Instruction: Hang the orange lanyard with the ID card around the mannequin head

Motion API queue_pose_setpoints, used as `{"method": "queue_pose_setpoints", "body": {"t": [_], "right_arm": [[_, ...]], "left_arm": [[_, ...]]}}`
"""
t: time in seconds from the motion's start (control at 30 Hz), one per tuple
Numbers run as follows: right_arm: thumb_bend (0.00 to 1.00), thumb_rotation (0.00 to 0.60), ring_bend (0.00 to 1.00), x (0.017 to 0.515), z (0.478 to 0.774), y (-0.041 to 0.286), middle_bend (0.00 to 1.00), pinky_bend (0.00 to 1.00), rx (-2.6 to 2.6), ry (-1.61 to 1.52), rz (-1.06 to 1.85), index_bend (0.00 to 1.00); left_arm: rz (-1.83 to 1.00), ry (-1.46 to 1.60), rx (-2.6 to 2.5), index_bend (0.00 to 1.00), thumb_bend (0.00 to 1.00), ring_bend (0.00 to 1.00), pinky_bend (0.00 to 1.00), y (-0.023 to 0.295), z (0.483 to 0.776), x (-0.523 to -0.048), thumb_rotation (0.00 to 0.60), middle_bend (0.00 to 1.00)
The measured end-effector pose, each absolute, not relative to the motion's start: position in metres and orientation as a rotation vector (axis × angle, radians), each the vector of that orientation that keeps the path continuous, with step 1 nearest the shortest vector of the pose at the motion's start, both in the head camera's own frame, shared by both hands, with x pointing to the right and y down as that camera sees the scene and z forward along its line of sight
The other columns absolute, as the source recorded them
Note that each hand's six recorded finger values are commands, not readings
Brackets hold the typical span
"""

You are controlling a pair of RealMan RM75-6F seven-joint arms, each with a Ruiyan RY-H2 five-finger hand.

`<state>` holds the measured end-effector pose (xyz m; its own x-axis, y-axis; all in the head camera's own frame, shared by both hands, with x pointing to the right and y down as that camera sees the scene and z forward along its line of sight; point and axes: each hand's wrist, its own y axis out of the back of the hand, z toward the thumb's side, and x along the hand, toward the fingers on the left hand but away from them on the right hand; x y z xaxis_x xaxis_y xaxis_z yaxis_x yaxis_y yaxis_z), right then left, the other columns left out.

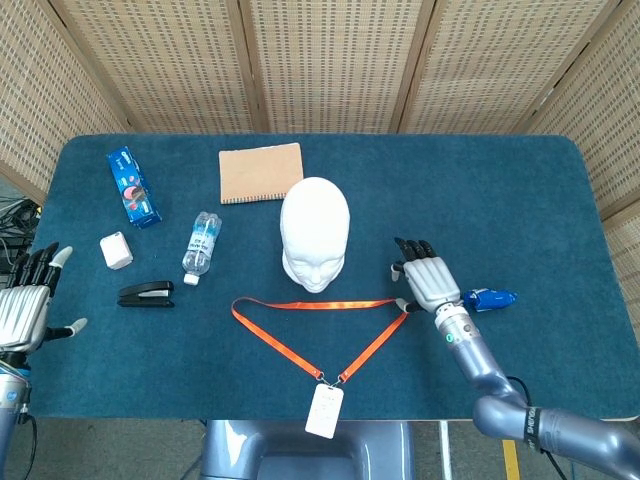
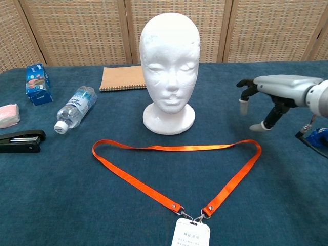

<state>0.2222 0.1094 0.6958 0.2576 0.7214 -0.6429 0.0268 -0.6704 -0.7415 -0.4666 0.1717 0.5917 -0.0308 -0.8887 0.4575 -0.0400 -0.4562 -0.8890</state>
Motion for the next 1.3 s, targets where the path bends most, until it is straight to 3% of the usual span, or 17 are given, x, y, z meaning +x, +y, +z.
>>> {"method": "queue_pose_setpoints", "body": {"t": [0.23,0.63,1.3], "right_arm": [[0.52,0.600,0.00,0.198,0.721,0.124,0.00,0.00,-1.916,-0.588,1.493,0.48],[0.53,0.600,0.00,0.201,0.727,0.130,0.00,0.00,-1.882,-0.557,1.510,0.49],[0.65,0.600,0.00,0.206,0.745,0.137,0.00,0.00,-1.816,-0.496,1.484,0.63]], "left_arm": [[-1.570,1.006,-1.560,0.00,0.00,0.00,0.00,0.171,0.592,-0.468,0.600,0.00],[-1.566,1.007,-1.571,0.00,0.00,0.00,0.00,0.172,0.592,-0.468,0.600,0.00],[-1.570,1.002,-1.572,0.00,0.00,0.00,0.00,0.172,0.594,-0.467,0.600,0.00]]}}
